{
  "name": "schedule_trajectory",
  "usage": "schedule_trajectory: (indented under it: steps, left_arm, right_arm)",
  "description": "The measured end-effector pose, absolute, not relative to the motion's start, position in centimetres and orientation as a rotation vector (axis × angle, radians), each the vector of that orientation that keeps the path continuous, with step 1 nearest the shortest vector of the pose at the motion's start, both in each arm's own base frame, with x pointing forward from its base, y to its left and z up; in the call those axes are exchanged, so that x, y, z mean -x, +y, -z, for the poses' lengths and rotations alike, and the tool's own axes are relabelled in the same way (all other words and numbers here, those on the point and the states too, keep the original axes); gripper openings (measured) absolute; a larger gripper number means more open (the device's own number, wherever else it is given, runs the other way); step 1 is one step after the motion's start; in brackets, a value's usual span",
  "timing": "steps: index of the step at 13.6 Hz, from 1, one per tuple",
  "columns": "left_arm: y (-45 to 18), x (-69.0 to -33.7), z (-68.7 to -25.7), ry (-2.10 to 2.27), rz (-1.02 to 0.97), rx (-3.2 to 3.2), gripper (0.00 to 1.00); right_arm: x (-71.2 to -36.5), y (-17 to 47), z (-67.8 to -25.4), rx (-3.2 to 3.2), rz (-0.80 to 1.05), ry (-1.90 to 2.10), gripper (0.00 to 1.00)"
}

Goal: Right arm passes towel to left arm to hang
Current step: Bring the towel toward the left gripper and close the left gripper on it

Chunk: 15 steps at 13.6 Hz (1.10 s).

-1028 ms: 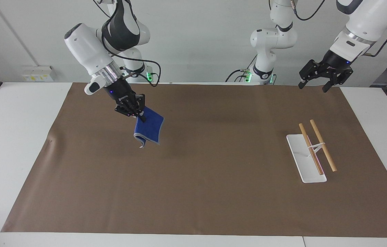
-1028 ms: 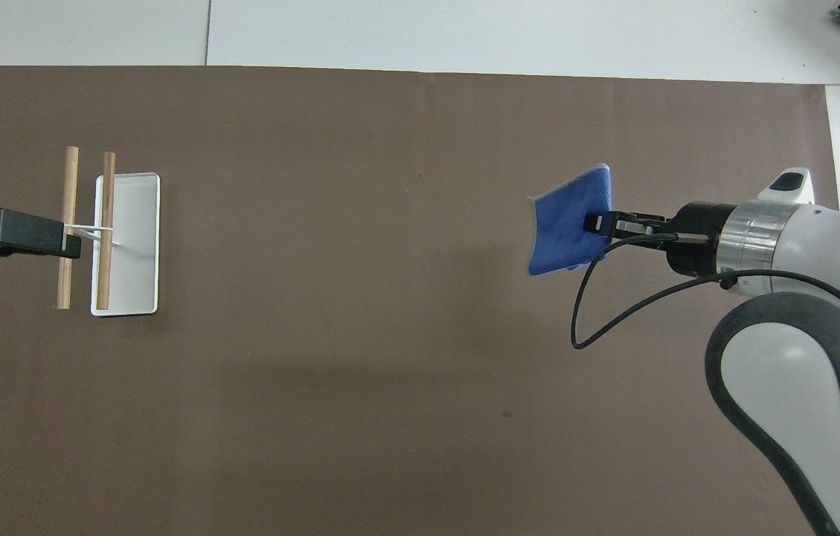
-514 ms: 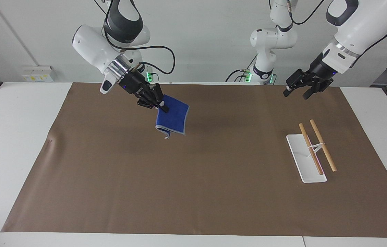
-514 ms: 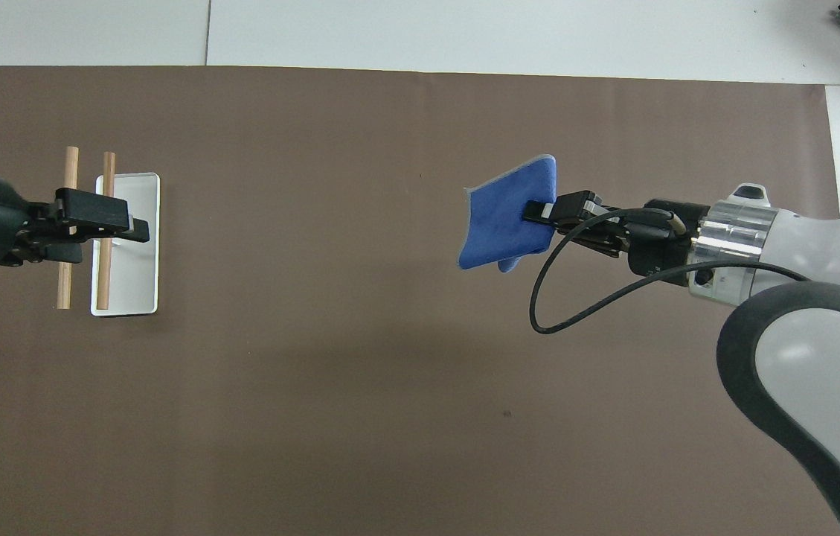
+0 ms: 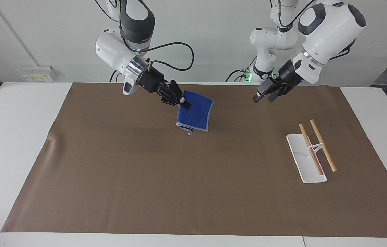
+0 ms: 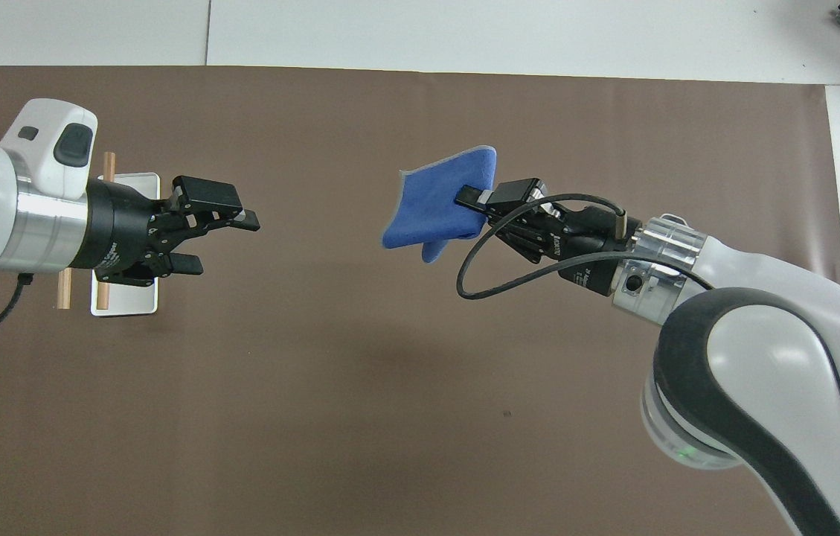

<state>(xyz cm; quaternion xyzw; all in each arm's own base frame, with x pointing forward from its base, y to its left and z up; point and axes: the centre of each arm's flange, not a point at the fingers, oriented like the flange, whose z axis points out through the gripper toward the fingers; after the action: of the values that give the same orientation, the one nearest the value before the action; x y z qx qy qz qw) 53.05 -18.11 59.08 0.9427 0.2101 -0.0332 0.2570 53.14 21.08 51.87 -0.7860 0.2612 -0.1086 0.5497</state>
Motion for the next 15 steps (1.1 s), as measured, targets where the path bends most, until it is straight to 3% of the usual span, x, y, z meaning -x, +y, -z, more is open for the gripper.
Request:
schedule_trajectory:
  steps: [5,15]
  left_arm:
    - [-23.5,-52.2,-59.6,0.832,0.117,-2.373,1.0]
    - [-31.4,-49.4,-58.5,1.25,0.127,-2.055,1.0]
  right_arm:
    - [-53.2,22.8,-49.0,1.773,0.233,0.634,0.04]
    - [-52.6,24.0,-48.8,1.715,0.211,0.649,0.04]
